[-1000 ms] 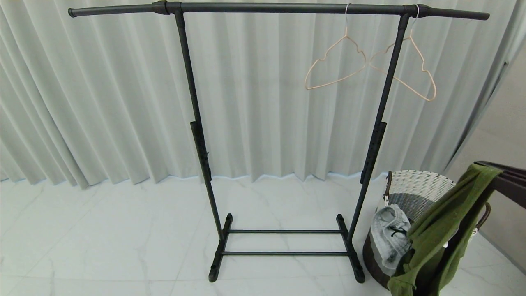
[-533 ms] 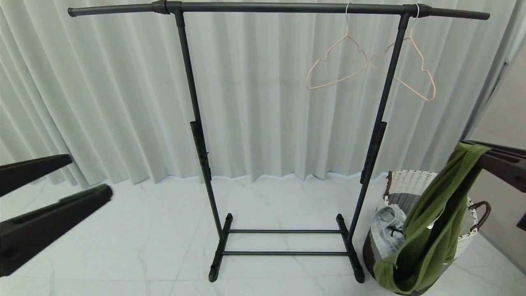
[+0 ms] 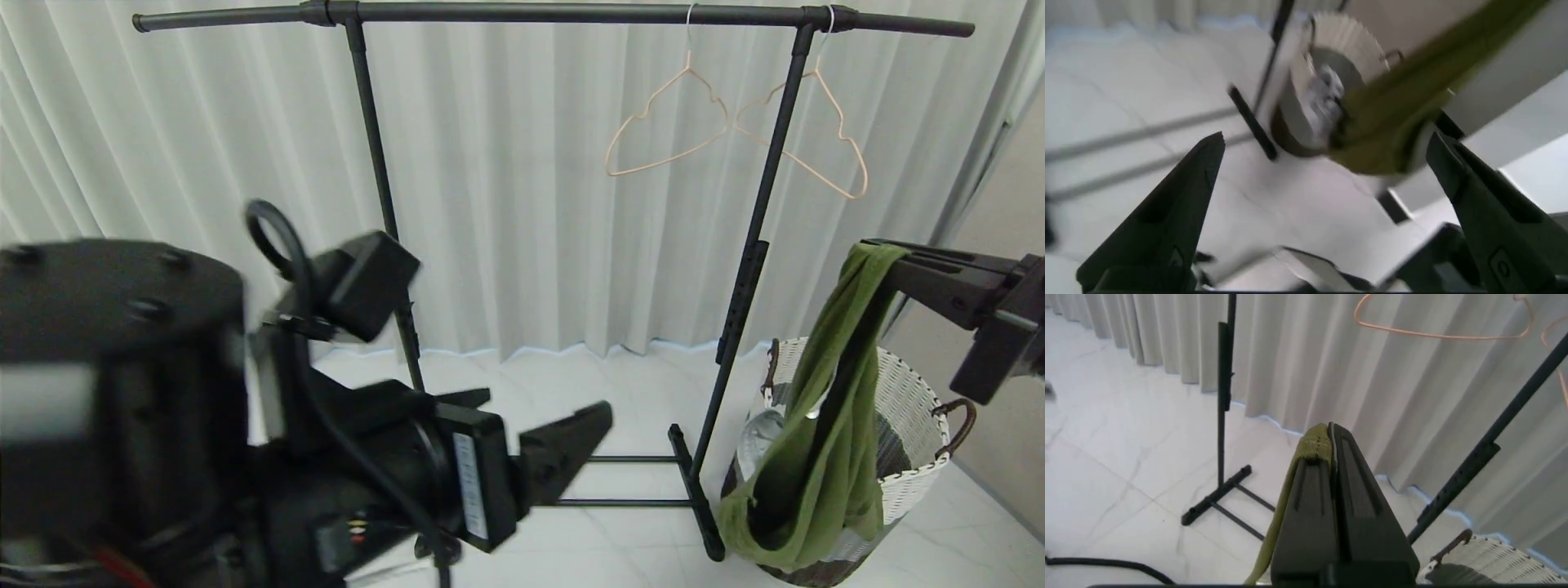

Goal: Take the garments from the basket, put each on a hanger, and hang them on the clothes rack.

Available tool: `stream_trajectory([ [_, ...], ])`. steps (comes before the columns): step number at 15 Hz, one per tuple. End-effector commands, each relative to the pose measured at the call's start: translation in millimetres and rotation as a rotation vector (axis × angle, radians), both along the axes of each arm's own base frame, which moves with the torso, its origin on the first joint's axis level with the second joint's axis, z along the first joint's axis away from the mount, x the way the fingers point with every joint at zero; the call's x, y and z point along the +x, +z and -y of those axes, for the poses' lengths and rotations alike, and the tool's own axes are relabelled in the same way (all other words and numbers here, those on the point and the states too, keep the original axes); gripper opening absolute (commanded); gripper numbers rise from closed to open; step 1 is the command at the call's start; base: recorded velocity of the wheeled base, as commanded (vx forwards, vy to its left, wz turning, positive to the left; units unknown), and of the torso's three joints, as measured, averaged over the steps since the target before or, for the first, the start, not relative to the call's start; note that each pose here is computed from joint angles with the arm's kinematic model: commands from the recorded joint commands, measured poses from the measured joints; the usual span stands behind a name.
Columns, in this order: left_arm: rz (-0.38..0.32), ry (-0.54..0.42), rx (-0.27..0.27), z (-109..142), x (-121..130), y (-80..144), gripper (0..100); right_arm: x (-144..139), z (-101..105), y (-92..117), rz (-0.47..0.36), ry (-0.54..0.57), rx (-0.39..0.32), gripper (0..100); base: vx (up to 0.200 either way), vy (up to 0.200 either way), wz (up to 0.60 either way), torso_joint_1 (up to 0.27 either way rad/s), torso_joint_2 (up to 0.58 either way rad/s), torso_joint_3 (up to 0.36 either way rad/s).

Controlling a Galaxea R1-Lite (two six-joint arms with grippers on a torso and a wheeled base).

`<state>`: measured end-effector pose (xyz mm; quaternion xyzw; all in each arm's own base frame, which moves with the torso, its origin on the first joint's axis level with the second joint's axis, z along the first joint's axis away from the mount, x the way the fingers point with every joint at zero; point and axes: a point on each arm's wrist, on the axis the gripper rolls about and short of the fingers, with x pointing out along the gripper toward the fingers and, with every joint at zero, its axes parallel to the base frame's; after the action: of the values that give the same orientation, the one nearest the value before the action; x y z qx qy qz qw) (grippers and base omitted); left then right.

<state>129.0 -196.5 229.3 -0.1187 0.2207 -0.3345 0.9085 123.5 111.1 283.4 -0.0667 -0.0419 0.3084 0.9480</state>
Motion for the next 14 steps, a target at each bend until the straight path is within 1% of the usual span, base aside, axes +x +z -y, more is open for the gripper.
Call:
stream_trajectory([
  [1,-0.097,-0.034,0.073,45.7,-0.1,-34.9,100,10.0,-8.9,-6.2,-0.026,-0.002,-0.025,0,0.0,0.0,0.0,0.0,0.0,0.0],
  [2,-0.123,-0.059,0.065,69.1,-1.4,-39.2,100,16.3,-14.7,-5.9,-0.025,-0.002,-0.022,0,0.0,0.0,0.0,0.0,0.0,0.0],
  [3,-0.123,-0.059,0.065,69.1,-1.4,-39.2,100,16.3,-14.7,-5.9,-0.025,-0.002,-0.022,0,0.0,0.0,0.0,0.0,0.0,0.0],
  [4,-0.127,-0.058,0.081,84.5,5.7,-45.4,100,20.1,-18.3,-2.9,-0.025,-0.001,0.001,0,0.0,0.0,0.0,0.0,0.0,0.0],
  [6,-0.129,-0.038,0.081,94.7,17.5,-48.3,100,20.4,-18.6,-2.3,-0.026,-0.001,0.004,0,0.0,0.0,0.0,0.0,0.0,0.0],
  [7,-0.129,-0.009,0.078,102.9,32.4,-51.0,100,19.8,-18.0,-1.7,-0.024,-0.001,0.006,0,0.0,0.0,0.0,0.0,0.0,0.0],
  [8,-0.129,0.0,0.076,105.8,37.5,-51.8,100,19.8,-18.0,-1.7,-0.024,-0.001,0.006,0,0.0,0.0,0.0,0.0,0.0,0.0],
  [10,-0.123,0.017,0.068,121.2,55.7,-55.4,100,18.3,-17.0,0.1,-0.017,0.002,0.013,0,0.0,0.0,0.0,0.0,0.0,0.0],
  [11,-0.126,0.026,0.077,123.9,61.2,-60.0,100,17.3,-16.1,0.9,-0.014,0.002,0.016,0,0.0,0.0,0.0,0.0,0.0,0.0],
  [12,-0.128,0.025,0.099,124.5,64.7,-66.2,100,17.0,-15.8,1.2,-0.012,0.002,0.017,0,0.0,0.0,0.0,0.0,0.0,0.0],
  [14,-0.122,0.033,0.162,125.5,72.9,-81.3,100,16.8,-16.1,0.8,-0.014,0.004,0.017,0,0.0,0.0,0.0,0.0,0.0,0.0],
])
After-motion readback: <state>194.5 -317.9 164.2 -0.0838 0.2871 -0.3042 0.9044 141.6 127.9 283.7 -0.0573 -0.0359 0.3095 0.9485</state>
